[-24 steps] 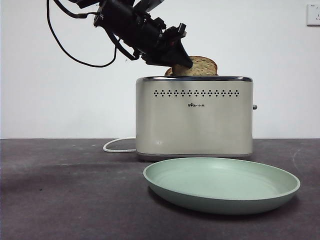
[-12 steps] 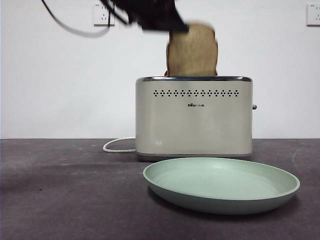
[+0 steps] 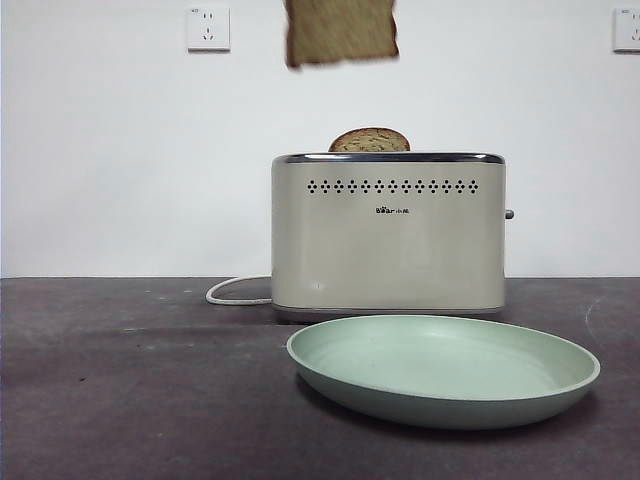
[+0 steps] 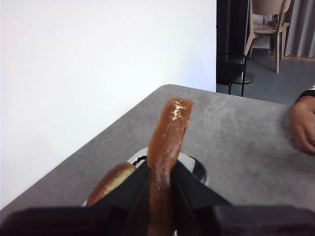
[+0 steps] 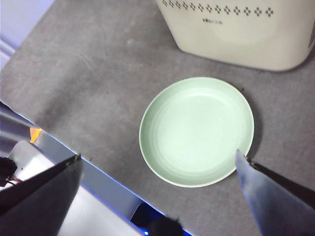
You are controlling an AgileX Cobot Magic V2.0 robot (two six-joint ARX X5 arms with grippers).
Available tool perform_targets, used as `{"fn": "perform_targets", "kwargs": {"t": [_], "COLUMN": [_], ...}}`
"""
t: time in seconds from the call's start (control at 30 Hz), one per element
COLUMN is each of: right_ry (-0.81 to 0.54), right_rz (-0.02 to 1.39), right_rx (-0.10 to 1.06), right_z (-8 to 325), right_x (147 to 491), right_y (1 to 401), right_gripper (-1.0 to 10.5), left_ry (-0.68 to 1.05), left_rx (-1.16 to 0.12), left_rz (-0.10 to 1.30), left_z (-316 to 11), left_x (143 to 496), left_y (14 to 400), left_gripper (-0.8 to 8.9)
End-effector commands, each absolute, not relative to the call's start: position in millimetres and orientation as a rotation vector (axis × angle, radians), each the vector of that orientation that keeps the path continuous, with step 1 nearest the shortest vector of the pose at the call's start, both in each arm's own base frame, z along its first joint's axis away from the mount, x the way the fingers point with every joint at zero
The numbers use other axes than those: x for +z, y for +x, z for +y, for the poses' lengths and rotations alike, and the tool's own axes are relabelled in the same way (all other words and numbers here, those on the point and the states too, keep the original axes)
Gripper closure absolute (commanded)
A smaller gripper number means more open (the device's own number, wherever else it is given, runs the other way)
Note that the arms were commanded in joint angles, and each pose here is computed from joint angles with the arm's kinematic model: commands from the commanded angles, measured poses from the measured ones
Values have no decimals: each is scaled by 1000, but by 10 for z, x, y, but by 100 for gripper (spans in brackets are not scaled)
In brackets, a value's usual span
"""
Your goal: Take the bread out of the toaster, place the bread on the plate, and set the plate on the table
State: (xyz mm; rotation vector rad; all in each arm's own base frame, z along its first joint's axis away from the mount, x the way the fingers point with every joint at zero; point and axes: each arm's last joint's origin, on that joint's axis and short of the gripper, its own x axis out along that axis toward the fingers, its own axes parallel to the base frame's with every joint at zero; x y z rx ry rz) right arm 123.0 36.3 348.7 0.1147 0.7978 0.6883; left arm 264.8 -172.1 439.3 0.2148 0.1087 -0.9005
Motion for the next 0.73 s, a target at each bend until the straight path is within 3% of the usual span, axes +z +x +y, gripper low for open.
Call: {"fn": "perform_targets", "kwargs": {"t": [0.03, 0.2, 0.43, 0.73], "right_ry": [107, 81, 95, 109], "right_rz": [833, 938, 1030, 1182], "right_rx": [674, 582, 575, 566], "right_z": [378, 397, 461, 529], "right_x": [3446, 3306, 3092, 2717], "right_y": [1336, 1580, 1949, 2344], "right_gripper": [384, 384, 453, 453], "left_ry": [218, 215, 230, 221], "left_rx": [-904, -905, -915, -934], "left_rz": [94, 124, 209, 258], "left_z": [-1589, -1357, -1102, -949], "left_x": [4540, 4696, 4742, 4503], "left_y": [2416, 2032, 1607, 1227], "left_gripper": [821, 819, 819, 819]}}
